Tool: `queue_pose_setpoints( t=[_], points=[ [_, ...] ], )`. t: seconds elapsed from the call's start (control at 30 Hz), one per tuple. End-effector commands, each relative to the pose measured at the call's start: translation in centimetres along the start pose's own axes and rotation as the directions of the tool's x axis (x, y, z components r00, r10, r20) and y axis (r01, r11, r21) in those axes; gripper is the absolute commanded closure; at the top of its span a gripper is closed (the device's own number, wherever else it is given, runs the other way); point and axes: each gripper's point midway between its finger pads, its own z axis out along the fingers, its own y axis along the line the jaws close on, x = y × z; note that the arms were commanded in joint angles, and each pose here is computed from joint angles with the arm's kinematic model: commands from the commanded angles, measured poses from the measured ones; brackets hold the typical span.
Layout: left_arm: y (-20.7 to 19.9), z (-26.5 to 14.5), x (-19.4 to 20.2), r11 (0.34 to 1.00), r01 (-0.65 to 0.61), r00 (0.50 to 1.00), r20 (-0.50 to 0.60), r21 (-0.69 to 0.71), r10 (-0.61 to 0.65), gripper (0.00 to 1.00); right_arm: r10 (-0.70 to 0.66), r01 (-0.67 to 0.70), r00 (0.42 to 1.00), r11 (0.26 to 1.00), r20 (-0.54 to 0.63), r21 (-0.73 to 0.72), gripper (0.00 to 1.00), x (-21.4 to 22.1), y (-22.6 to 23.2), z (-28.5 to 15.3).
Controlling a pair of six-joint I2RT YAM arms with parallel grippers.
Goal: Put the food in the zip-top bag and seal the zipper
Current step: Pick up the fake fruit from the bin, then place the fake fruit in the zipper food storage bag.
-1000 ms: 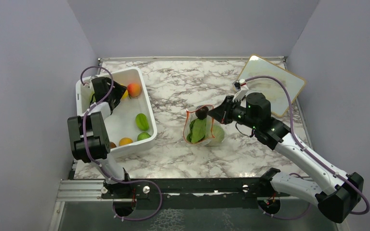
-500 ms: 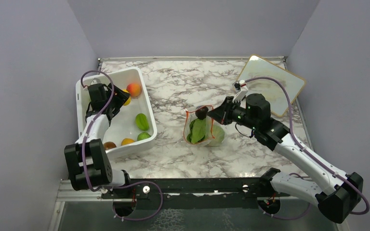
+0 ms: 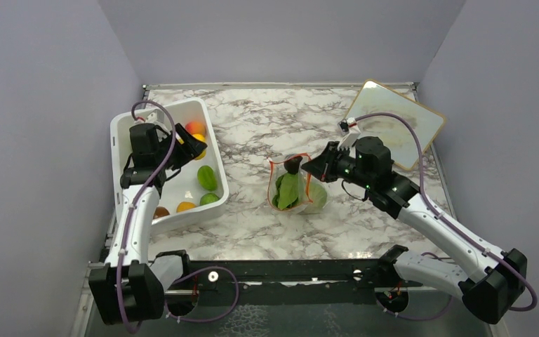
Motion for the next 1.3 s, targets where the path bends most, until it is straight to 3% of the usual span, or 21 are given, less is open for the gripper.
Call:
queue_pose_setpoints(
  t=[0.0, 0.17, 0.57, 0.9, 1.27],
  points=[
    [-5.6, -3.3, 0.4, 0.982, -0.082, 0.996, -0.014, 0.168, 0.085, 0.45, -0.011, 0.010, 1.000, 0.999, 0.014, 0.045, 0.99, -0.4, -0.7, 0.3],
    [-10.8, -5.2, 2.5, 0.940, -0.127, 0.987, -0.050, 0.317, 0.150, 0.45, -0.011, 0.010, 1.000, 0.999, 0.018, 0.037, 0.99, -0.9, -0.4, 0.7],
    [-18.7, -7.5, 8.8, 0.803, -0.161, 0.944, -0.147, 0.573, 0.295, 0.46, -0.013, 0.012, 1.000, 0.999, 0.023, 0.039, 0.99, -1.4, -0.2, 0.8],
    [-22.6, -7.7, 16.2, 0.706, -0.156, 0.878, -0.231, 0.691, 0.420, 0.46, -0.014, 0.013, 1.000, 0.999, 0.028, 0.035, 0.99, -1.8, 0.1, 0.9],
    [-21.7, -5.7, 18.9, 0.745, -0.213, 0.852, -0.254, 0.632, 0.458, 0.45, -0.015, 0.013, 0.999, 0.999, 0.038, 0.036, 0.99, -2.3, 0.3, 0.7]
  ],
)
